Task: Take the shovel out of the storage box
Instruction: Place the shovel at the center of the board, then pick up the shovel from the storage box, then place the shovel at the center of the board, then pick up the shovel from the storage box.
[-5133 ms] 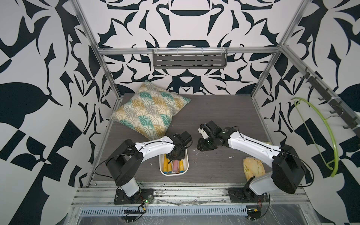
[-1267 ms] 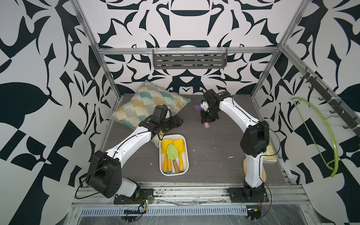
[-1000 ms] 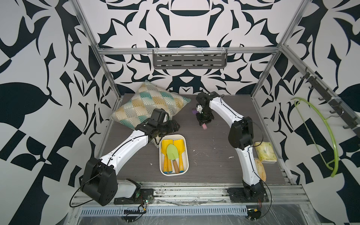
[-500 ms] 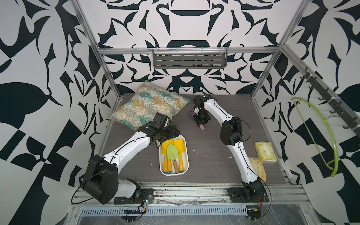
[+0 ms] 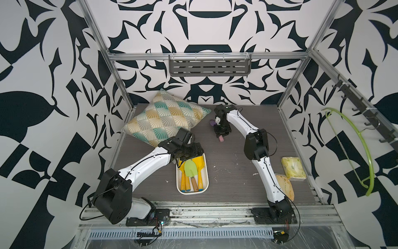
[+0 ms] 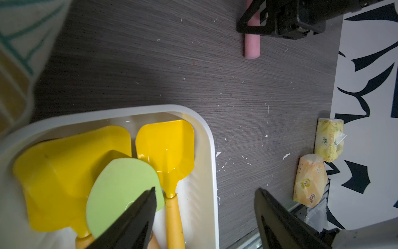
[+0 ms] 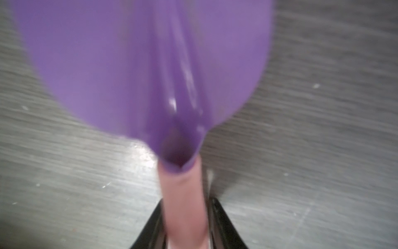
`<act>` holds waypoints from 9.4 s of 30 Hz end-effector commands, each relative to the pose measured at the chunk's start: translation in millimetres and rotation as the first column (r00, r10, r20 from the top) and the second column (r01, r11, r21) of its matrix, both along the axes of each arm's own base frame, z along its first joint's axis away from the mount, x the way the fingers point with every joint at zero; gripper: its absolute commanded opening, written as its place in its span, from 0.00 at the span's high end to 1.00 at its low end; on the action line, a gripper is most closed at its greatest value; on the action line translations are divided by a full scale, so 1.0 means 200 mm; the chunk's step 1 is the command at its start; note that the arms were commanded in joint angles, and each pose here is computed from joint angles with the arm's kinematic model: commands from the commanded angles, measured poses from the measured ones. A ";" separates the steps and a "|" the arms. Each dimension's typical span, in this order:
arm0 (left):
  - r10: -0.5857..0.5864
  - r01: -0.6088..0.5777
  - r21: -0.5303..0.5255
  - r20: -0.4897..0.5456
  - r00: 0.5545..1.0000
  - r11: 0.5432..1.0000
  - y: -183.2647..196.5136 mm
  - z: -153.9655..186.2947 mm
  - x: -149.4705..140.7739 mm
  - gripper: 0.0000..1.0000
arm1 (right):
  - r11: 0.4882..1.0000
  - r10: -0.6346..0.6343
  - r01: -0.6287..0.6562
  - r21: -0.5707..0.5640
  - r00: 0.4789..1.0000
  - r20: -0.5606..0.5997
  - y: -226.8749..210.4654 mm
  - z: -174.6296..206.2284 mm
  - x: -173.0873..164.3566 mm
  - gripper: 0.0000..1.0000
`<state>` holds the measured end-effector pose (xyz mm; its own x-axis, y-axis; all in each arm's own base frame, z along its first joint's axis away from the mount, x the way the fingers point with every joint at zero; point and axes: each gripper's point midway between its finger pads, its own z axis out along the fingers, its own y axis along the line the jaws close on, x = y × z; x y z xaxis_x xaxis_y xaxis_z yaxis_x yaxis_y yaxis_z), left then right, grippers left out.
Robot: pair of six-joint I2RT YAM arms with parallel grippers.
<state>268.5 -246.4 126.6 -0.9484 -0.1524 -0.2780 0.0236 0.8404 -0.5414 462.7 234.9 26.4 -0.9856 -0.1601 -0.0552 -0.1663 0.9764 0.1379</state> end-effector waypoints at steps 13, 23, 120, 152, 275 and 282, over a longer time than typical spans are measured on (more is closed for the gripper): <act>0.016 0.008 0.161 -0.146 0.989 0.987 0.17 -0.16 -0.31 0.24 | 0.982 -0.056 0.050 0.184 0.998 0.031 0.06 0.22 -0.12 0.53; -0.020 0.068 0.231 -0.204 0.979 0.971 0.14 -0.26 -0.46 0.29 | 0.967 -0.061 0.059 0.249 0.998 0.000 0.08 0.23 -0.21 0.56; -0.059 0.345 -0.613 0.438 0.897 0.711 -0.44 1.00 0.23 1.00 | 0.172 0.154 -0.492 0.853 0.869 0.470 0.29 1.45 -0.91 0.50; -0.009 0.023 -0.117 0.122 0.993 0.993 -0.05 0.34 0.18 0.23 | 0.977 0.139 -0.108 -0.181 0.976 0.166 -0.54 0.58 -0.59 1.00; -0.121 0.244 0.550 -0.251 0.960 0.799 0.07 -0.58 -0.38 0.80 | 0.984 -0.096 0.056 0.171 0.966 0.239 -0.47 0.62 -0.69 0.63; -0.136 0.218 0.512 -0.193 0.972 0.831 0.05 -0.46 -0.34 0.98 | 0.967 -0.102 0.020 0.255 0.945 0.310 -0.42 0.73 -0.67 0.63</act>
